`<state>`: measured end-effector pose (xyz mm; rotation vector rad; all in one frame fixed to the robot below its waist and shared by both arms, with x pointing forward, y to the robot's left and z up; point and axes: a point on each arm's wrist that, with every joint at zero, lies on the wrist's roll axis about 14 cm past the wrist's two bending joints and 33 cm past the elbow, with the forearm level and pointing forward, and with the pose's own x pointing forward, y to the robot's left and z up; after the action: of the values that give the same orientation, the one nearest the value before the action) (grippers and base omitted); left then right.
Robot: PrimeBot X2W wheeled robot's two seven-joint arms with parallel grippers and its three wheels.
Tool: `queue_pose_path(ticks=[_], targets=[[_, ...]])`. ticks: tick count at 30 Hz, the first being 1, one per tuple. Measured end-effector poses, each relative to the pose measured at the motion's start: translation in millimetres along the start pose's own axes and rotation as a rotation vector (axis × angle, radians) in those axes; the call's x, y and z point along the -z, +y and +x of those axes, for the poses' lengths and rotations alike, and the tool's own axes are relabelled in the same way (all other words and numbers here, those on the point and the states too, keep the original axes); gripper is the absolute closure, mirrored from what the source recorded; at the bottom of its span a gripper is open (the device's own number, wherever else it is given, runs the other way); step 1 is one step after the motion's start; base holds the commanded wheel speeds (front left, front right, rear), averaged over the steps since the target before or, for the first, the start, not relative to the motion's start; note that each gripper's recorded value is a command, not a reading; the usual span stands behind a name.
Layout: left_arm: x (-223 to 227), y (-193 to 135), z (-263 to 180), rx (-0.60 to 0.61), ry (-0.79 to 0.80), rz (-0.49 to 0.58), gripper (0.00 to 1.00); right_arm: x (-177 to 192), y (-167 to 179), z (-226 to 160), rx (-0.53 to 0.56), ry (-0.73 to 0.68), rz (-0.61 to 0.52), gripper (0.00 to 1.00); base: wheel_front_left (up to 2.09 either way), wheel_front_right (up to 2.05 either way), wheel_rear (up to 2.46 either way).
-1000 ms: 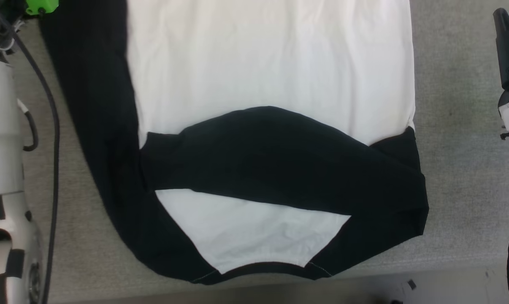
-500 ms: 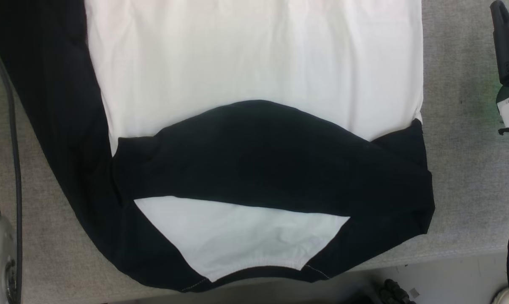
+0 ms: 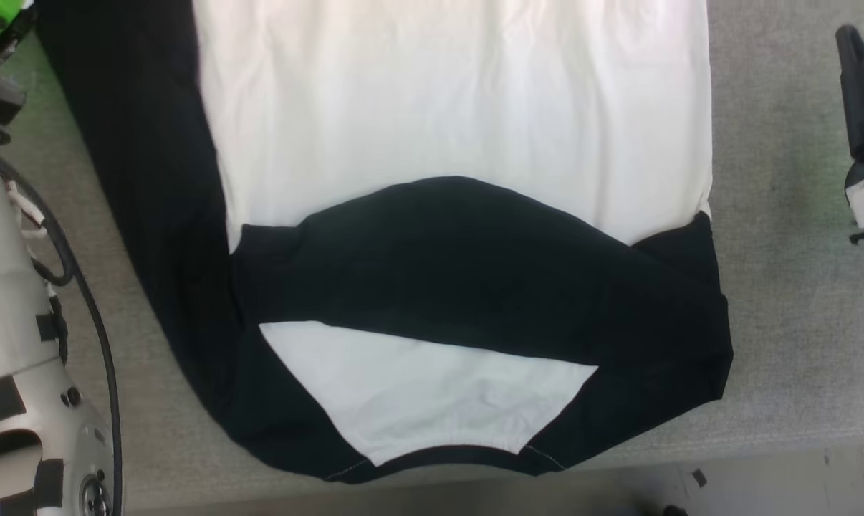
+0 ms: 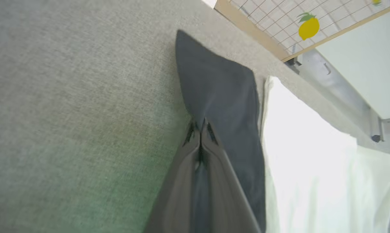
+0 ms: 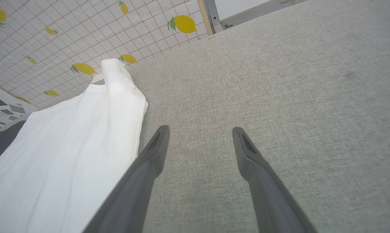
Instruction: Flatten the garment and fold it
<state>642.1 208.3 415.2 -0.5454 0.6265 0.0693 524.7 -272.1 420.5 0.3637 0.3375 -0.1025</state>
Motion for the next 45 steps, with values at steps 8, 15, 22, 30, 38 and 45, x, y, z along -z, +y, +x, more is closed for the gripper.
queue_pose_path(ticks=[8, 15, 22, 30, 38, 45], targets=[[-41.8, 10.6, -67.2, 0.05, -0.192, -0.059, 1.0, -8.9, 5.1, -28.7, 0.002, -0.004, 0.031, 0.0, 0.0, 0.0, 0.0], [-65.5, -0.1, -133.9, 0.107, -0.327, -0.022, 1.0, -18.2, 27.2, -52.6, -0.04, -0.02, 0.088, 0.0, 0.0, 0.0, 0.0], [-61.5, -78.7, -199.4, 0.317, -0.39, 0.126, 1.0, -42.1, 45.7, -80.3, -0.083, -0.077, 0.086, 0.0, 0.0, 0.0, 0.0], [22.3, -160.5, -234.6, 0.502, -0.227, 0.361, 1.0, -65.7, 65.0, -106.4, -0.132, -0.139, 0.092, 0.0, 0.0, 0.0, 0.0], [152.5, -201.9, -216.8, 0.636, 0.084, 0.501, 1.0, -65.9, 55.5, -111.2, -0.109, -0.144, 0.102, 0.0, 0.0, 0.0, 0.0], [266.6, -186.7, -199.1, 0.643, 0.419, 0.617, 1.0, -55.4, 25.0, -112.6, -0.029, -0.125, 0.117, 0.0, 0.0, 0.0, 0.0]])
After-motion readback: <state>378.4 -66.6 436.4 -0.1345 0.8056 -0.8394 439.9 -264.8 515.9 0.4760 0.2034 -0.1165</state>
